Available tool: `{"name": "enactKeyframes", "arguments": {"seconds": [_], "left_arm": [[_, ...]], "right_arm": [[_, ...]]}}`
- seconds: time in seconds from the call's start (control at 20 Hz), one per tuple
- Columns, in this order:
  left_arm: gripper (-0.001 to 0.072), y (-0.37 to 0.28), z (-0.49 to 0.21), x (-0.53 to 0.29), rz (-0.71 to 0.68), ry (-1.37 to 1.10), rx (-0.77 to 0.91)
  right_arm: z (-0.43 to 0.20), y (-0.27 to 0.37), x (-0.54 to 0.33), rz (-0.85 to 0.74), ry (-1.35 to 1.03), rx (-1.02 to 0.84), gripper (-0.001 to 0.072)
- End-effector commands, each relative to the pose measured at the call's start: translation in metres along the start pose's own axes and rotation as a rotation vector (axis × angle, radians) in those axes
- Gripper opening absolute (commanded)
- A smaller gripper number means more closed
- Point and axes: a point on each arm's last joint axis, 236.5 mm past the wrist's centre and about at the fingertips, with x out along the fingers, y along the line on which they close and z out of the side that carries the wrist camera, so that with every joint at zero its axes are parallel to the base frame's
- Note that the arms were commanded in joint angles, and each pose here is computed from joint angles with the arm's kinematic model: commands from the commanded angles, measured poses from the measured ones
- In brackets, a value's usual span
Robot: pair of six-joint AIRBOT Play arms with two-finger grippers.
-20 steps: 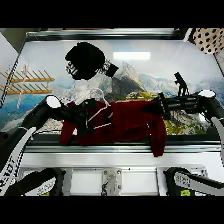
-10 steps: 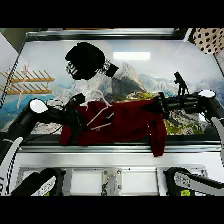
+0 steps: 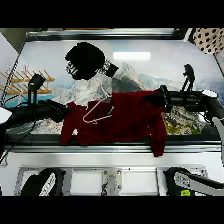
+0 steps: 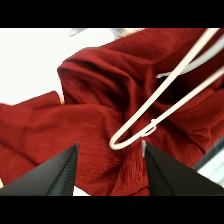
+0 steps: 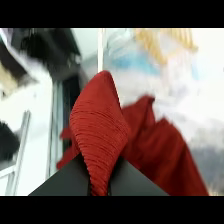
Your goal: Fold the clothes and pants, and hang the long-sleeved shirts on hangers.
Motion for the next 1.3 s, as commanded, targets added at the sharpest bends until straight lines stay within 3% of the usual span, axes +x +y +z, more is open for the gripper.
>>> {"name": "enactKeyframes", "arguments": {"seconds": [0.0, 0.3, 0.65, 0.9, 1.25], "left_arm": [[0.0413, 0.009, -0.01, -0.009, 0.066, -0.061, -0.203], [0.0413, -0.02, -0.045, 0.021, 0.013, -0.036, -0.466], [0.0412, -0.067, -0.005, 0.057, -0.081, -0.144, -0.7], [0.0412, -0.097, 0.029, 0.082, -0.14, -0.076, -0.669], [0.0412, -0.1, 0.051, 0.086, -0.157, -0.085, -0.783]], "right_arm": [[0.039, 0.006, -0.002, -0.003, -0.141, -0.023, 0.0018], [0.084, 0.023, -0.006, -0.071, -0.225, -0.117, 0.0018], [0.095, 0.039, -0.006, -0.079, -0.224, -0.157, 0.0018], [0.094, 0.035, -0.007, -0.092, -0.222, -0.141, 0.0018], [0.075, 0.032, -0.003, -0.099, -0.137, -0.129, 0.0019]]}}
